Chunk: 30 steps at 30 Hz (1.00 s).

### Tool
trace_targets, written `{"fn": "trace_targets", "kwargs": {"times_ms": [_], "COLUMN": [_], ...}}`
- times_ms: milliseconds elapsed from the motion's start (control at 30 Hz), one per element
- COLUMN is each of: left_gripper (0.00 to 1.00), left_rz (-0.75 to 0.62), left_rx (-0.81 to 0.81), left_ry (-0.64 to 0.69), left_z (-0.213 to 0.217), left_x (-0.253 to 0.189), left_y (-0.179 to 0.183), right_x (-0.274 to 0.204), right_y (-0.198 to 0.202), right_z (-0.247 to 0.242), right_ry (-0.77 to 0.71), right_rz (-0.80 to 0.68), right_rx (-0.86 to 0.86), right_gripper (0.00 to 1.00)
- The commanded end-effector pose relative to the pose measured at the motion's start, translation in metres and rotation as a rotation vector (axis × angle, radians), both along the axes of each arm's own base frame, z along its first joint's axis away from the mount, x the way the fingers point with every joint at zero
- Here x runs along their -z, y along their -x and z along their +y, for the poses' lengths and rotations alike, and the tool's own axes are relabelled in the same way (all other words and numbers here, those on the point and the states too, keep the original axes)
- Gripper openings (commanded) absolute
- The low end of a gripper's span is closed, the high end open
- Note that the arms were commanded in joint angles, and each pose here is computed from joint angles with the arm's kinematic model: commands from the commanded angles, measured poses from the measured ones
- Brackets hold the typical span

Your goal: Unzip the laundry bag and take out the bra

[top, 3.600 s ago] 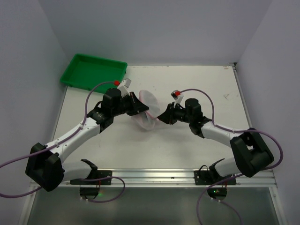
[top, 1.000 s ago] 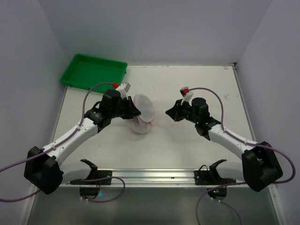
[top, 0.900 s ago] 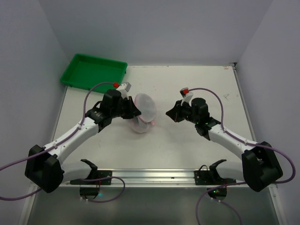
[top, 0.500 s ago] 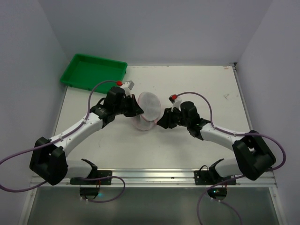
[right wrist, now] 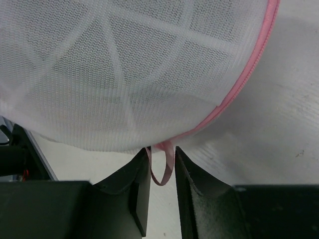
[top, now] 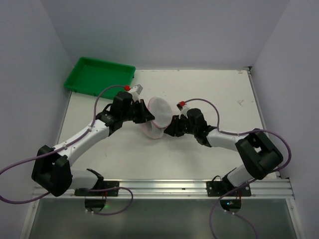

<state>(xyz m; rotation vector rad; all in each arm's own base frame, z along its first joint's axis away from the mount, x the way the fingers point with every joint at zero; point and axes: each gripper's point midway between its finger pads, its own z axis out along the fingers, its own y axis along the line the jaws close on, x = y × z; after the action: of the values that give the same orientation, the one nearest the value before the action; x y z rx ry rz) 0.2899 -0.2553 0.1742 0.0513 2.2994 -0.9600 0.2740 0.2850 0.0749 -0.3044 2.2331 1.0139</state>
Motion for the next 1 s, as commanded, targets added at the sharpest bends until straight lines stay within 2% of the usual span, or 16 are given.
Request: {"fn": "trace_targets", "kwargs": {"times_ms": [0,167,200,333,500,767,867,967], "left_gripper": [0.0,0.0,0.0,0.0,0.0,0.0,0.0,0.0], "left_rz": [-0.056,-0.055,-0.059,-0.038,-0.002,0.062,0.042,0.014], "left_rx": [0.021,0.032,0.026,-0.021,0.03,0.106,0.071,0.064], "left_ry": [0.109,0.124,0.116,0.033,0.07,0.174,0.161,0.099], "left_z": [-0.011,-0.012,-0.009,0.006,0.0,-0.014,-0.011,-0.008], "left_x": [-0.033,-0.038,-0.038,-0.025,-0.014,-0.006,-0.009,-0.005], "left_y": [-0.005,0.0,0.0,0.0,0.012,0.033,0.026,0.014], "right_x": [-0.026,-0.038,-0.039,-0.077,-0.123,-0.126,-0.116,-0.086], "right_y": [-0.024,-0.032,-0.031,-0.026,-0.018,-0.036,-0.04,-0.036], "right_z": [0.013,0.005,0.0,-0.02,-0.021,-0.01,-0.015,-0.025], "right_ry": [-0.09,-0.141,-0.147,-0.225,-0.318,-0.331,-0.281,-0.158], "right_rz": [-0.092,-0.163,-0.177,-0.271,-0.361,-0.336,-0.311,-0.234], "right_rx": [0.043,0.1,0.118,0.158,0.135,0.146,0.168,0.181], "right_gripper": [0.27,0.19,0.14,0.09,0.11,0.14,0.17,0.22]}}
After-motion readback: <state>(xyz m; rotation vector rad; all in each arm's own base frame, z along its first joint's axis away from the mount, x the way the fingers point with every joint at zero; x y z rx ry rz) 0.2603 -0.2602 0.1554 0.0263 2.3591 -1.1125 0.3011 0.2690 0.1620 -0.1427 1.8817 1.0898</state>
